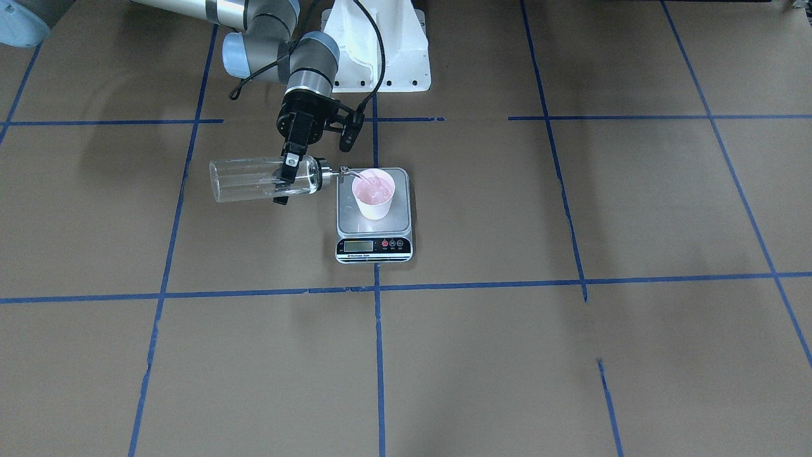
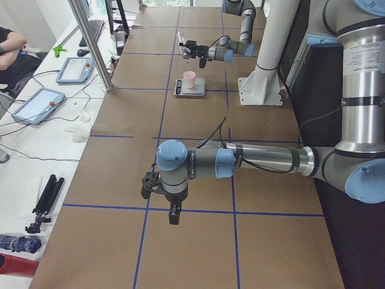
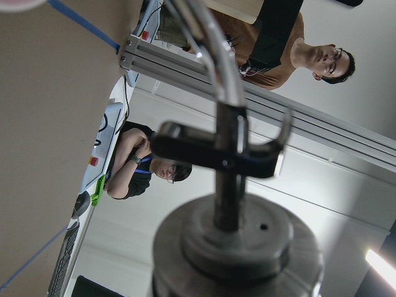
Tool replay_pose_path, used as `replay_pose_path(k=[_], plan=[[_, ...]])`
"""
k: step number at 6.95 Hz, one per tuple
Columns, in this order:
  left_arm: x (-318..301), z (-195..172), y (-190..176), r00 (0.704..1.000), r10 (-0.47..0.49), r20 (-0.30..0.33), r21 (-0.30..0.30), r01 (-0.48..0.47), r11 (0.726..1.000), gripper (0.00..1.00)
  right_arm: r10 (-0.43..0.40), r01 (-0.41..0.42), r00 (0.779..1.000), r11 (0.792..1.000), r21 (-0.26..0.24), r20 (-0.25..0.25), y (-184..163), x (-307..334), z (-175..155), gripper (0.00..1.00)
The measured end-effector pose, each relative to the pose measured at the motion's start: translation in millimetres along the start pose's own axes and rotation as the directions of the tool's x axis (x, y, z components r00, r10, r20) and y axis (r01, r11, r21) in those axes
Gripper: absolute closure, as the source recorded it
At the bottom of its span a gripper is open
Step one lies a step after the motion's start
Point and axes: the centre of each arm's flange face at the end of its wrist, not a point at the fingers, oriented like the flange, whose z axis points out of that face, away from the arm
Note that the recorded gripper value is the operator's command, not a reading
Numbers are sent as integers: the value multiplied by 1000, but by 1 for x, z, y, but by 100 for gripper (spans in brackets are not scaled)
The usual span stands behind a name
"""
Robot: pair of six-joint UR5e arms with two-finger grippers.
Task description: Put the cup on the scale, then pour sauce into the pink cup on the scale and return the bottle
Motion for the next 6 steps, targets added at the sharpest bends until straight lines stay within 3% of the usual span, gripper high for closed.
replay_pose_path(k=[6], plan=[[2,0,0,1000,0,-24,4,0,1000,0,39,-39,999,999,3,8,0,3,0,100]])
